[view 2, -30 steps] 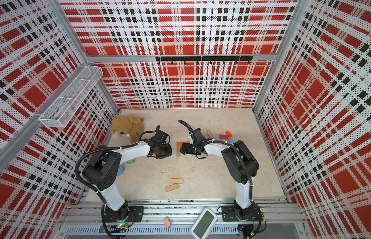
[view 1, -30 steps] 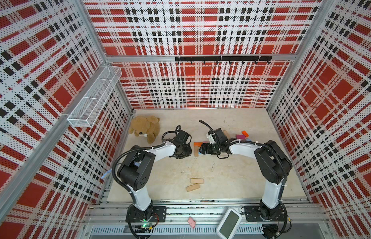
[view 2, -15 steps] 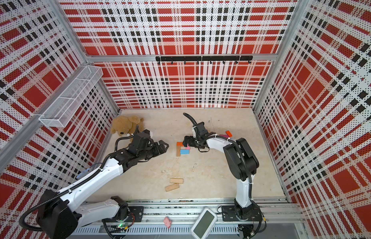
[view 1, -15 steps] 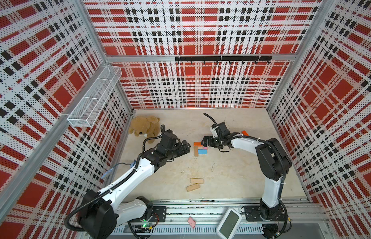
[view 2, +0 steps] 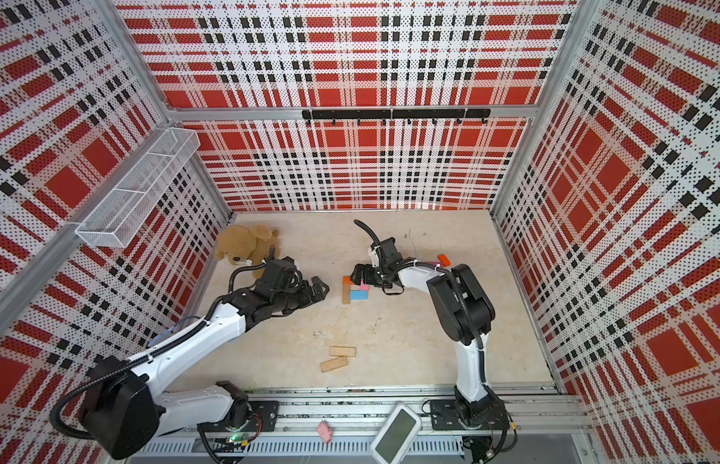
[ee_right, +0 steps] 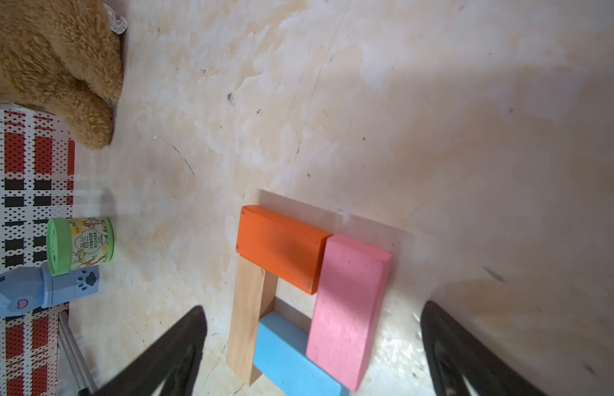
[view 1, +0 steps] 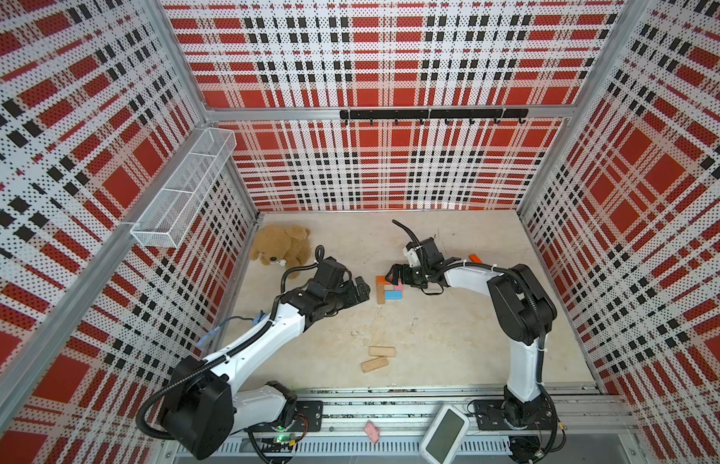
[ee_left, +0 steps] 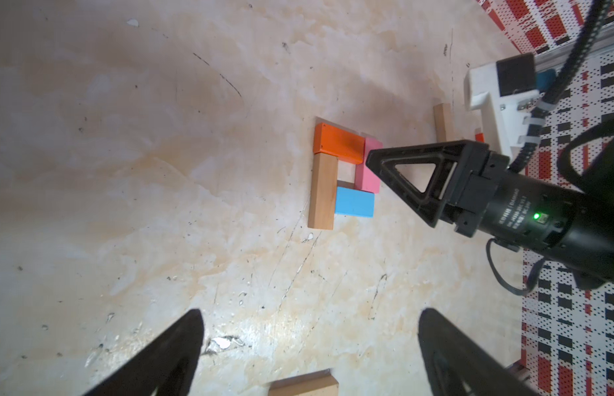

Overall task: Assemble the letter p with building blocks
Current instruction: Adjust the building block at the center of the board.

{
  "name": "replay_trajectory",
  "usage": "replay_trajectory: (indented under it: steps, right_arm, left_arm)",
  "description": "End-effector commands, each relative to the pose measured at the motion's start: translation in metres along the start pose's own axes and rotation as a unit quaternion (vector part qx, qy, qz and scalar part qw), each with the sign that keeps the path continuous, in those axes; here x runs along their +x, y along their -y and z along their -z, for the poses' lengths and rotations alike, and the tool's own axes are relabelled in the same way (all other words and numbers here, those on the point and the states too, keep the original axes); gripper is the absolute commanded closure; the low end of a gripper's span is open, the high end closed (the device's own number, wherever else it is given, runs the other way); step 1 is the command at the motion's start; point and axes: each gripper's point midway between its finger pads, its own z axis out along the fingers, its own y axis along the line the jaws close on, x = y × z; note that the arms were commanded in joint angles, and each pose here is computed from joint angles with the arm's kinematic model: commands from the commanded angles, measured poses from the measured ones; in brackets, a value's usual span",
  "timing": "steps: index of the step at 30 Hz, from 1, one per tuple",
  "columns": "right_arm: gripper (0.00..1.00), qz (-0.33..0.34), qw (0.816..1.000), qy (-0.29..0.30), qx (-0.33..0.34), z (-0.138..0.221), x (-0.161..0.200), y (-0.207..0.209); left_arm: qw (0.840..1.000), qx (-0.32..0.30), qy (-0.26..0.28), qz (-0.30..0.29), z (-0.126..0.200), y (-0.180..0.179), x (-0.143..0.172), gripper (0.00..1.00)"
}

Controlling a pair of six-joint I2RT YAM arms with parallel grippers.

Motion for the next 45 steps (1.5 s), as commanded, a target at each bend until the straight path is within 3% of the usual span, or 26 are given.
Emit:
replay_trajectory:
  steps: [1, 45]
  right_arm:
    - [0.03, -0.006, 1.000, -0.012, -0.011, -0.011, 0.006, 0.002]
    - [0.07, 0.003, 0.999, -0.024, -0.029, -0.012, 0.017, -0.014]
  left_arm:
    - [1.000, 0.003, 0.009, -0.003, 0.001, 0.000, -0.007, 0.01]
    - [1.000, -0.009, 0.005, -0.002, -0.006, -0.006, -0.007, 0.01]
